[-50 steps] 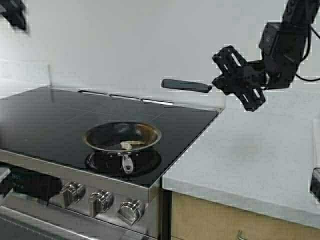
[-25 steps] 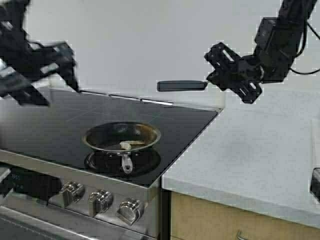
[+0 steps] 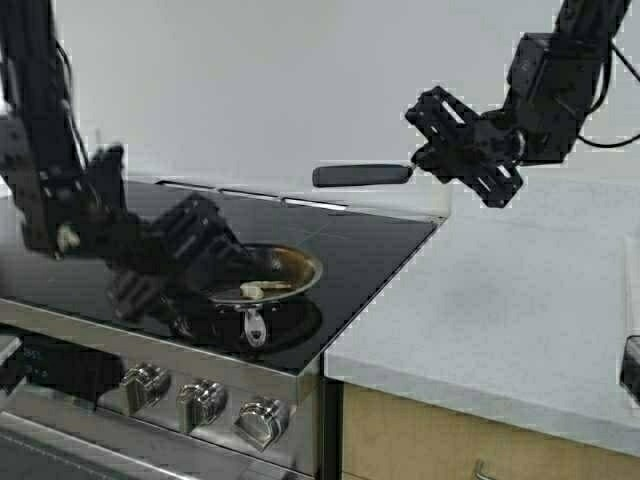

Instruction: Add oil to the pan and cook the shrimp and serve it

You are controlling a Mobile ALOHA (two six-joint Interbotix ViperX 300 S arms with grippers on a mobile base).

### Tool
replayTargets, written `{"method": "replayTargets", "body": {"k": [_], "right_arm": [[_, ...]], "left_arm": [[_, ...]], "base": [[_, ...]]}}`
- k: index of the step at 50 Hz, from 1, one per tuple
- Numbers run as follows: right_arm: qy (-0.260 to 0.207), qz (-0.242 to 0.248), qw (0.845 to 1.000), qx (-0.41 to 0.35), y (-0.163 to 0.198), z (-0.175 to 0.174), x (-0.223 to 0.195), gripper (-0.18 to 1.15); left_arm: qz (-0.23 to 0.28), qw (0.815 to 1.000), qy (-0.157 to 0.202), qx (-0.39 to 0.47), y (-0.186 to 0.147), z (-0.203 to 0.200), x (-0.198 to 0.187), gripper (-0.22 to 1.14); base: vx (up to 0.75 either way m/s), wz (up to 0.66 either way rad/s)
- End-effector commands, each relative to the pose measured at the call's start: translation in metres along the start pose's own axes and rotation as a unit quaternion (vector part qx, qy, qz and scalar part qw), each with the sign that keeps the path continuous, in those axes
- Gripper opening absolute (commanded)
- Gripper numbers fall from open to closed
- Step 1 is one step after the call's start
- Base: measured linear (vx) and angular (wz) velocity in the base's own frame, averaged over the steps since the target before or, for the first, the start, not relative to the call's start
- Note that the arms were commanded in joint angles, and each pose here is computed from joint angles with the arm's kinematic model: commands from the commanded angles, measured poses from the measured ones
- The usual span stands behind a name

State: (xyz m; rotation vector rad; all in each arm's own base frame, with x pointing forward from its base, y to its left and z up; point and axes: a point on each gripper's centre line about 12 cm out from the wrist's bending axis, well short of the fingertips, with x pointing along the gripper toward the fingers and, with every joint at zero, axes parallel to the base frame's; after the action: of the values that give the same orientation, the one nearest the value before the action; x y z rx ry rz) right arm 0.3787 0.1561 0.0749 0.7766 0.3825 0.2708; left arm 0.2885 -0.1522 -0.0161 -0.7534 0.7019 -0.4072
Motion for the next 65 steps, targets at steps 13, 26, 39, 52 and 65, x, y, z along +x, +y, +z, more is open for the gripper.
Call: {"method": "replayTargets", "body": {"k": [13, 26, 39, 52, 65], "right_arm": [[-0.020, 0.023, 1.000, -0.004, 0.018, 0.015, 0.001, 0.08], [-0.019, 0.021, 1.000, -0.005, 0.017, 0.015, 0.001, 0.08], [-0.019, 0.020, 1.000, -0.005, 0.017, 0.015, 0.001, 0.08], [-0.018, 0.021, 1.000, -0.004, 0.017, 0.015, 0.001, 0.08], [-0.018, 0.021, 1.000, -0.003, 0.017, 0.015, 0.001, 0.08]], "left_arm": [[-0.055, 0.996, -0.014, -0.074, 0.016, -0.009, 0.037, 1.01], [-0.115, 0.982, 0.002, -0.153, 0.028, -0.024, 0.059, 1.01], [-0.179, 0.956, 0.003, -0.234, 0.027, -0.026, 0.071, 1.01], [-0.210, 0.945, 0.017, -0.251, 0.020, -0.023, 0.078, 0.91], [-0.211, 0.936, 0.023, -0.280, 0.020, -0.023, 0.079, 0.17]], "base": [[0.00, 0.00], [0.00, 0.00], [0.00, 0.00], [0.00, 0.00], [0.00, 0.00]]}}
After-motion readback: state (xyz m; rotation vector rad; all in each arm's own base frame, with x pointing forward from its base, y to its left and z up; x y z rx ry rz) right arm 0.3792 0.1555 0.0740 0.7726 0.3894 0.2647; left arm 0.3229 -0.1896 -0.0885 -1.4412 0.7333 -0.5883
